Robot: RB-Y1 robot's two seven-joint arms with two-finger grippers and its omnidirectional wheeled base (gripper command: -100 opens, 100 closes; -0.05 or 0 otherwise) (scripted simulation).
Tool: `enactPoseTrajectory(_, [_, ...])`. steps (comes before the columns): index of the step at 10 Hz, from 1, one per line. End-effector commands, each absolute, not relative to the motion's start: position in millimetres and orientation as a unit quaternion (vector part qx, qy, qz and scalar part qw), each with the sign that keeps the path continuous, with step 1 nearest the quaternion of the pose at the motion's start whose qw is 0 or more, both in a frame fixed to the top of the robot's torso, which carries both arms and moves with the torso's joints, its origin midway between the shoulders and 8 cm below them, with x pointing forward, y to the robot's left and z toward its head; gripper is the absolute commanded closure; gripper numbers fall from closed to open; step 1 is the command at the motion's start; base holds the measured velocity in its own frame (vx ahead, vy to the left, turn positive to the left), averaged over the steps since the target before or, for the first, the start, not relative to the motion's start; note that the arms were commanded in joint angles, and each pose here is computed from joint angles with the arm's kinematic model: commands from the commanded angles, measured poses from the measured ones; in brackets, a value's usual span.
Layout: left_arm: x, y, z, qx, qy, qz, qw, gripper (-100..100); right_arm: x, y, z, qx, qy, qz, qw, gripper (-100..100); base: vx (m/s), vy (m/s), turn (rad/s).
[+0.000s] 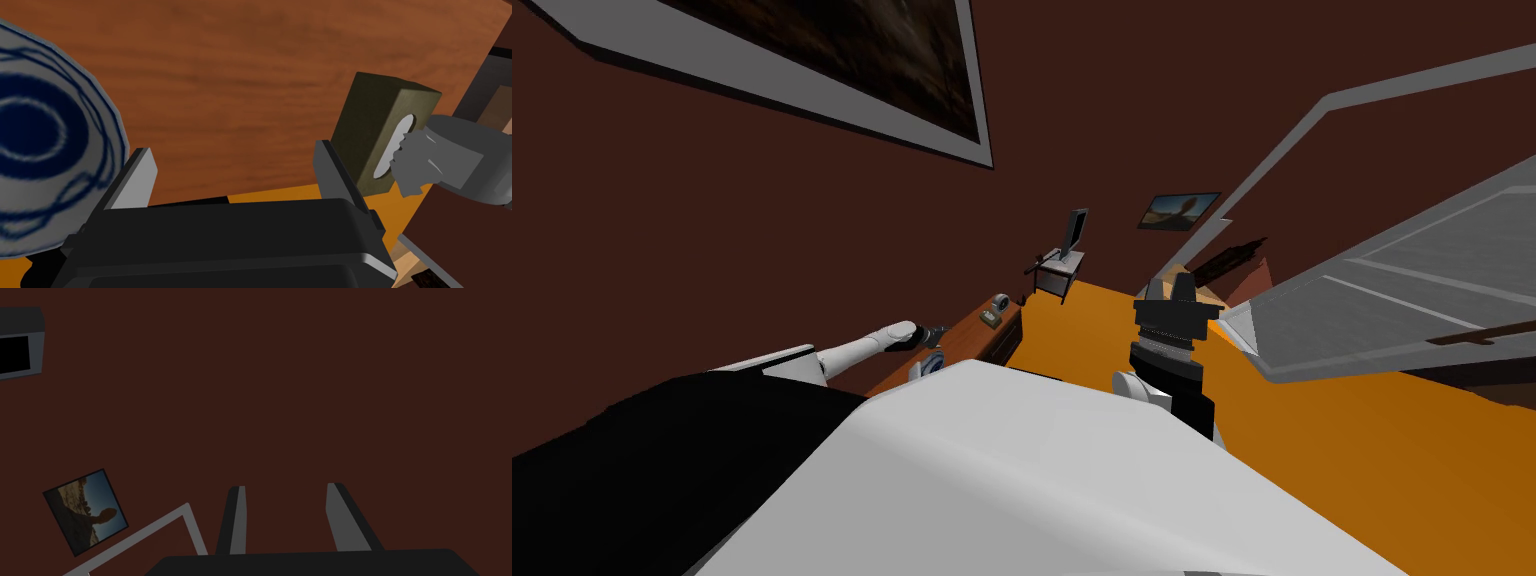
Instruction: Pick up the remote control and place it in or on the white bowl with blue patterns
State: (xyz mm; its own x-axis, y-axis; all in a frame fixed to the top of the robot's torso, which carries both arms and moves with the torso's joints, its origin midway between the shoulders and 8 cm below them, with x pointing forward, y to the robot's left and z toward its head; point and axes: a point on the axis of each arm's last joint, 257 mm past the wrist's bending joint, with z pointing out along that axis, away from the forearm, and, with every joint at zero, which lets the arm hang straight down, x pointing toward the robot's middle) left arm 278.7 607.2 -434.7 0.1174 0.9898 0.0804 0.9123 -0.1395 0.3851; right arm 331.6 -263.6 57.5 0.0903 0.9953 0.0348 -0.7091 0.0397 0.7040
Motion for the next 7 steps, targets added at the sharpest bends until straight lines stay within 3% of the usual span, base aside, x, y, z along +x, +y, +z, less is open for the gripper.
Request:
enactPoseTrajectory(1, [277.9, 609.2, -434.7, 0.745, 0.638, 0.163, 0.110, -100, 331.6, -263.6, 57.5, 0.292, 0.245, 0.628, 0.678, 0, -0.006, -0.002, -0.010])
enactPoseTrajectory(7, [332.9, 587.6, -420.7, 0.745, 0.636, 0.158, 0.123, -100, 331.6, -263.7, 57.5, 0.292, 0.245, 0.628, 0.678, 0, -0.050, 0.013, 0.058])
